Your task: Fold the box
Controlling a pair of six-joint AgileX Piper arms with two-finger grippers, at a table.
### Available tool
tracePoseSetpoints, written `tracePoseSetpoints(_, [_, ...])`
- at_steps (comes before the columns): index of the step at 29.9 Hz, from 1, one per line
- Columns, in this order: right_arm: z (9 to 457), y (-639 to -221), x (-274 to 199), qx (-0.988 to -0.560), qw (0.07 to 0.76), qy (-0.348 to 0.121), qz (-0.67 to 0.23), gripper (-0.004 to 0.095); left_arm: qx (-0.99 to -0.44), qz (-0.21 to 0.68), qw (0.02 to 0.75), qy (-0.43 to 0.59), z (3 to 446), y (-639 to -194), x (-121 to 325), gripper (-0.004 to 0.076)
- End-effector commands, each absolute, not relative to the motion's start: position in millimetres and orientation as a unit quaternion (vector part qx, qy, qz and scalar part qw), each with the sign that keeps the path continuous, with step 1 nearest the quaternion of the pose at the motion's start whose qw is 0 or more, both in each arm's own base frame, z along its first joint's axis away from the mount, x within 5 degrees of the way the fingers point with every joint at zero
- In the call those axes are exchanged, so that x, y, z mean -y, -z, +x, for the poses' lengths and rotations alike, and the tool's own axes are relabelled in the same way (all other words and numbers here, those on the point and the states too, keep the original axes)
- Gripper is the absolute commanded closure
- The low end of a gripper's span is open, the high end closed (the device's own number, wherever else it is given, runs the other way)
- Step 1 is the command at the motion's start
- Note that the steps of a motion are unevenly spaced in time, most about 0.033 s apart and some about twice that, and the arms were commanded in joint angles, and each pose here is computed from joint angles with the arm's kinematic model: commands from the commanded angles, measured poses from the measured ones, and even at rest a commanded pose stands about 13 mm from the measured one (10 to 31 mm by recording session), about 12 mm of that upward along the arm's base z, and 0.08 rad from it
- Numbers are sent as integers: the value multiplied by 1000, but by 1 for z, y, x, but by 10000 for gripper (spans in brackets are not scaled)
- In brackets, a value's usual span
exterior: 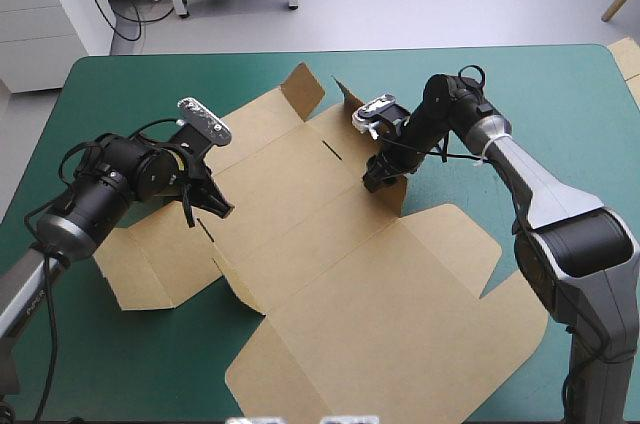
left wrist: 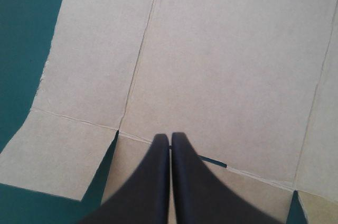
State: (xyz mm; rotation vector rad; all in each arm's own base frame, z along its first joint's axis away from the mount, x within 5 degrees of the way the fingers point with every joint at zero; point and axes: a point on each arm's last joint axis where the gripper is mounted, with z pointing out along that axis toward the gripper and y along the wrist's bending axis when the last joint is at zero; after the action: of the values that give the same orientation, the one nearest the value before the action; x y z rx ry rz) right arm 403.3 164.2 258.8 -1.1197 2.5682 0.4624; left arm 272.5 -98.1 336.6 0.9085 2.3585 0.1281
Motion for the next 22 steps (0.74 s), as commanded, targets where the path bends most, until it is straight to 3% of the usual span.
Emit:
tracePoseSetpoints(1, [399,-288,-161,-888,190,-150,-392,390,-873,337,348,-45,270,-357,99,731])
tracePoseSetpoints(7, [400,-285,-161,-890,185,-152,-388,564,-873,337,349,-44,270,-357,99,731])
tracePoseSetpoints(15, [402,-275,-163,-892,167,-157,-388,923,-869,335,361,-43,272,-359,100,731])
tracePoseSetpoints(22, [405,-283,-163,-887,182,-150,-398,928,-868,334,366,-42,273,-360,101,731])
